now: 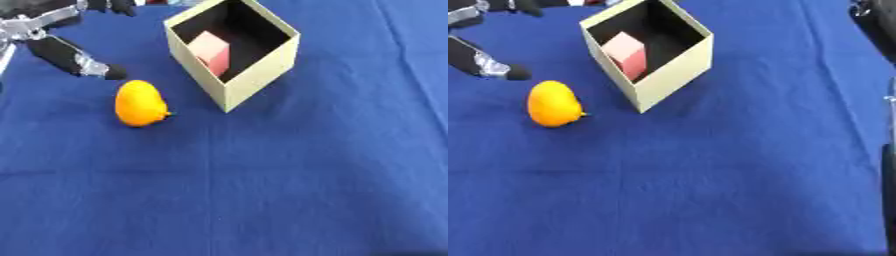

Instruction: Pick up objects on the table and place them in the box.

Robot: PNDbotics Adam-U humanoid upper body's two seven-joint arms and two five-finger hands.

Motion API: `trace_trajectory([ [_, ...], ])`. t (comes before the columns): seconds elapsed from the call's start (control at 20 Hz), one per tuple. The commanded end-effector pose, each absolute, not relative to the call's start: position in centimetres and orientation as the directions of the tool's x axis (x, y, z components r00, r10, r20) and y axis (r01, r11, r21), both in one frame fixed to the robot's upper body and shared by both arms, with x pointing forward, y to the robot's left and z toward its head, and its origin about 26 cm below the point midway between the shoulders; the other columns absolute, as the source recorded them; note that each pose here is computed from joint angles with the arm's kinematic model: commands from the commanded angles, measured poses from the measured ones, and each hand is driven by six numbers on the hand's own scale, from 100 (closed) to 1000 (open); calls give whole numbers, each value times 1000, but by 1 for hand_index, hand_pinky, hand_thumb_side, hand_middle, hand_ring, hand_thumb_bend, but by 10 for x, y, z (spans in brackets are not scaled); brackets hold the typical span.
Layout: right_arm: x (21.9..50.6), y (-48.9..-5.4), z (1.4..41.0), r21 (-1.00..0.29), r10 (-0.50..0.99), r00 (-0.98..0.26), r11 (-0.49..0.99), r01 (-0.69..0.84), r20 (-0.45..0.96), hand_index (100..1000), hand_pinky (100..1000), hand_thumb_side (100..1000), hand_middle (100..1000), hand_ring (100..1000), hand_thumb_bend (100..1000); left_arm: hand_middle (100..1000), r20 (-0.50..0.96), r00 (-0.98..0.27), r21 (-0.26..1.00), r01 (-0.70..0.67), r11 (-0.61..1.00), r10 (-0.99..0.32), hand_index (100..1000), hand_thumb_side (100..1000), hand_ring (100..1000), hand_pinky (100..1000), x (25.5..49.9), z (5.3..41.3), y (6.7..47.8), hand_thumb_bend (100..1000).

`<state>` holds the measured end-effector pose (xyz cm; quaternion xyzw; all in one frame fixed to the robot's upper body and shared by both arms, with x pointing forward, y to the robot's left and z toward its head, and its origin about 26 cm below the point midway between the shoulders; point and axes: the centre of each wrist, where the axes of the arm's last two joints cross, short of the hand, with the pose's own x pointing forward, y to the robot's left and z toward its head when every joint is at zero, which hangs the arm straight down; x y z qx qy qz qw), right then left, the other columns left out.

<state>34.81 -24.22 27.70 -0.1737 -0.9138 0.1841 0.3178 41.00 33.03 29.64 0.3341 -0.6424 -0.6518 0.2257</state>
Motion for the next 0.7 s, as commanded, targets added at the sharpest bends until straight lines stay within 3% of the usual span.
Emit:
trace_trajectory([
  [0.05, 345, -243, 285, -443, 443, -751, 868, 222, 490, 901, 901, 659, 626, 993, 100, 798, -184, -641, 983, -98, -158, -745, 862, 798, 799, 747, 411, 301, 339, 693],
  [0.35, 344, -242, 284, -440, 438, -753, 871, 219, 492, 901, 901, 659, 626, 994, 100, 845, -164, -633, 973, 24, -231, -757, 892, 702, 815, 768, 423, 283, 340, 639],
  [0.7, 342, -242, 283, -439, 435, -753, 872, 216, 494, 902, 901, 659, 626, 995, 100, 855, -160, -584, 957, 104, -269, -795, 900, 749, 824, 800, 428, 273, 335, 709],
])
